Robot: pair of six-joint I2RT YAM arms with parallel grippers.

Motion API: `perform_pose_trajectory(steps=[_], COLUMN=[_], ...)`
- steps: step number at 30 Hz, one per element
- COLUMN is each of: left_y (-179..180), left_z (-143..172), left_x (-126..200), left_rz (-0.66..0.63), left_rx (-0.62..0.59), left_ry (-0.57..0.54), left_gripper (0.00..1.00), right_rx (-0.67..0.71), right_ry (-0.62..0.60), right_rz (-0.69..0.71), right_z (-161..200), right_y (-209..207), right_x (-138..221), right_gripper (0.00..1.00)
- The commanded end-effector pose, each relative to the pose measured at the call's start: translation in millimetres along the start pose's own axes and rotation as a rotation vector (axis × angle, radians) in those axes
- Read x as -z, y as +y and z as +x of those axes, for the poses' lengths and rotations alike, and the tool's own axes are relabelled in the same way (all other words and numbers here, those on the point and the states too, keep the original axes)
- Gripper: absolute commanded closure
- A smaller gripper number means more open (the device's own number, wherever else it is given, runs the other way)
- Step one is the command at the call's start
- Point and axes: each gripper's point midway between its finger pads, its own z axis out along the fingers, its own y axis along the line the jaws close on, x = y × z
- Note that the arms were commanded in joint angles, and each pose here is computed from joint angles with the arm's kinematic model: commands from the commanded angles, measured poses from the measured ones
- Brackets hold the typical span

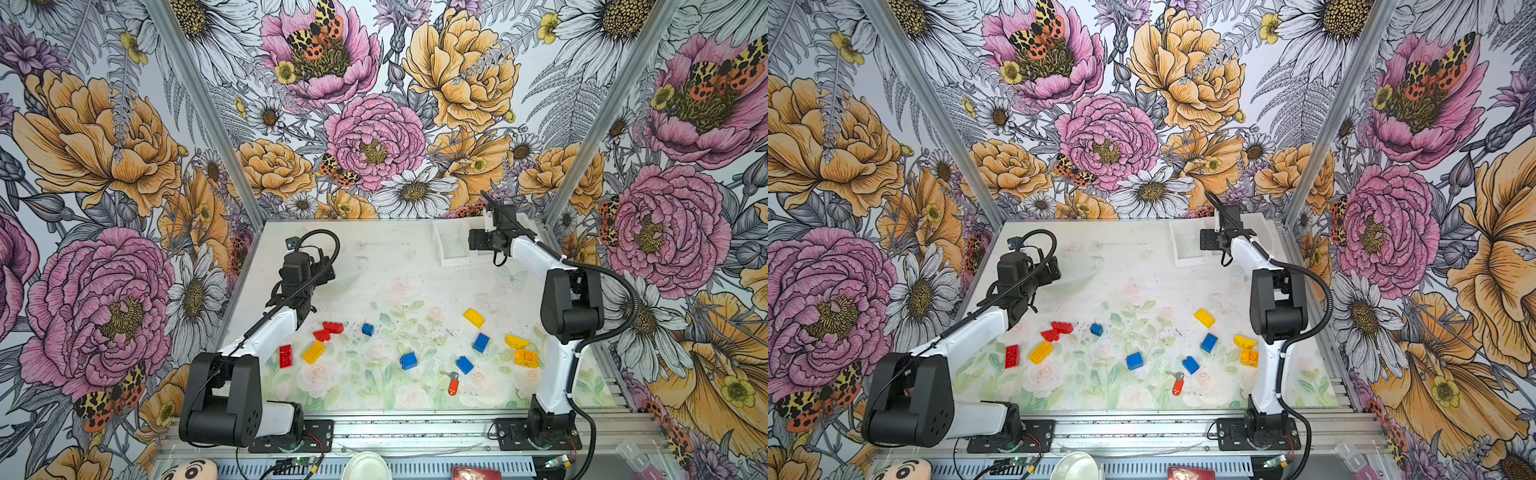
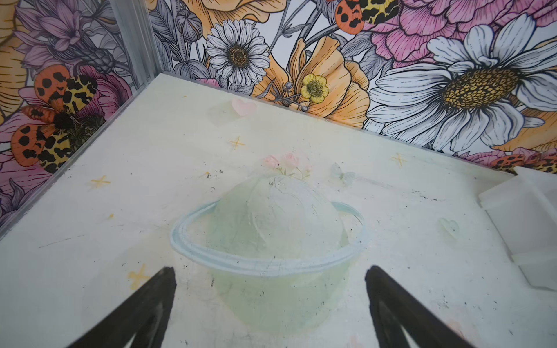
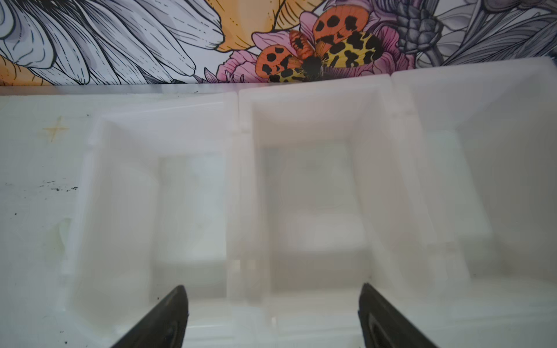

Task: Sort the legos into containers by color
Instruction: Move the container to the top-center of the table.

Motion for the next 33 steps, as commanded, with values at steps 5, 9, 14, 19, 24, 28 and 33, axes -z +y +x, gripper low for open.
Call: perform_pose_trajectory(steps=[5,9,14,19,24,28,33], left_y=[-10.6,-9.8,-10.4,-10.0,-10.0,-10.0,-10.0], left_z=[-0.9,0.3,0.3,1.3,0.9,2.2,3.7], left_x=[-1.7,-2.9,-3.8,-4.2,-2.6,-1.5,0.4], left_rz=[0.033,0.030,0.030,0.030,0.029,0.029,0.028], left_rx=[0.024,0.027,0.030,0.034,0.040,0.049,0.057], left_ry=[0.011,0.014,0.015,0.018,0.014,0.016,0.015], left_gripper=[0.01,0.01,0.01,0.01,0.01,0.01,0.01], right_rx=[0.028,0.046,0.072,0.074,0.066,0.063,0.025], right_ry=[0.098,0.122,0.141,0.152,0.169,0.198,0.240], right_rz=[-0.001,0.008,0.015,0.019,0.005,-0.013,-0.029], right_z=[7.9,11.4,16.0,20.9,31.1,49.0,75.5], right_y=[10.9,16.1,24.0,31.7,46.0,65.8,93.5], right_x=[-23.4,-33.0,-38.5,-35.5,-27.9,-20.0,-7.8], right_gripper=[0.22,0.29,0.44,0.68,0.82,0.88,0.96])
